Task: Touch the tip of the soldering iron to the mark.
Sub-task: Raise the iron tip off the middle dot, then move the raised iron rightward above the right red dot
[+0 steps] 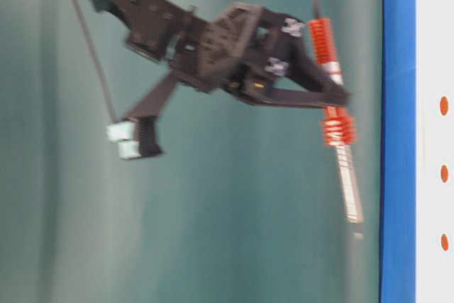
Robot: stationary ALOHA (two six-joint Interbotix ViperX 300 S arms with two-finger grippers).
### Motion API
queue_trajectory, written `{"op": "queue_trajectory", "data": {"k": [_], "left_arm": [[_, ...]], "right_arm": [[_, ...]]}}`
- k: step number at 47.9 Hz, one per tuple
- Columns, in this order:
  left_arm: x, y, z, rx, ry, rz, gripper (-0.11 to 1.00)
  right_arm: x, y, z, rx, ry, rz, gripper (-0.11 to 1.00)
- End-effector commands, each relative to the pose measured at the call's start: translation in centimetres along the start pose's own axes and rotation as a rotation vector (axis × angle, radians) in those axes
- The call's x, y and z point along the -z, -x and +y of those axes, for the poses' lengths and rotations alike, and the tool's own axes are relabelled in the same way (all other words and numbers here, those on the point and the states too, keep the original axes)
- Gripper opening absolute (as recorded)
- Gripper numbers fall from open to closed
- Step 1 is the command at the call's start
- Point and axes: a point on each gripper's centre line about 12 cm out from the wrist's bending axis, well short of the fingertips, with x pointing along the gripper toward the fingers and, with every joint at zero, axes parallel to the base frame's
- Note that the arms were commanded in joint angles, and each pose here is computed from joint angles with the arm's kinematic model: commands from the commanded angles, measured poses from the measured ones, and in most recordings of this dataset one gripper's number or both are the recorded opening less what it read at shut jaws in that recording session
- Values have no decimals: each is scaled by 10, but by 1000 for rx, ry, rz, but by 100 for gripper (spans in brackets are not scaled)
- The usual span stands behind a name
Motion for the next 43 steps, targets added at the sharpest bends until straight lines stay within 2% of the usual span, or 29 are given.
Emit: {"op": "queue_trajectory", "data": {"k": [1, 6, 23, 43], "left_arm": [[-7, -1, -1, 3, 0, -23, 0], [-7, -1, -1, 3, 0, -23, 0], [-7, -1, -1, 3, 0, -23, 0], [-7, -1, -1, 3, 0, -23, 0]], "right_arm": [[-17, 31, -5, 7, -9, -75, 6], [-19, 42, -7, 12, -11, -86, 6], [-14, 40, -5, 10, -9, -71, 6], [23, 55, -7, 11, -21, -33, 6]]}}
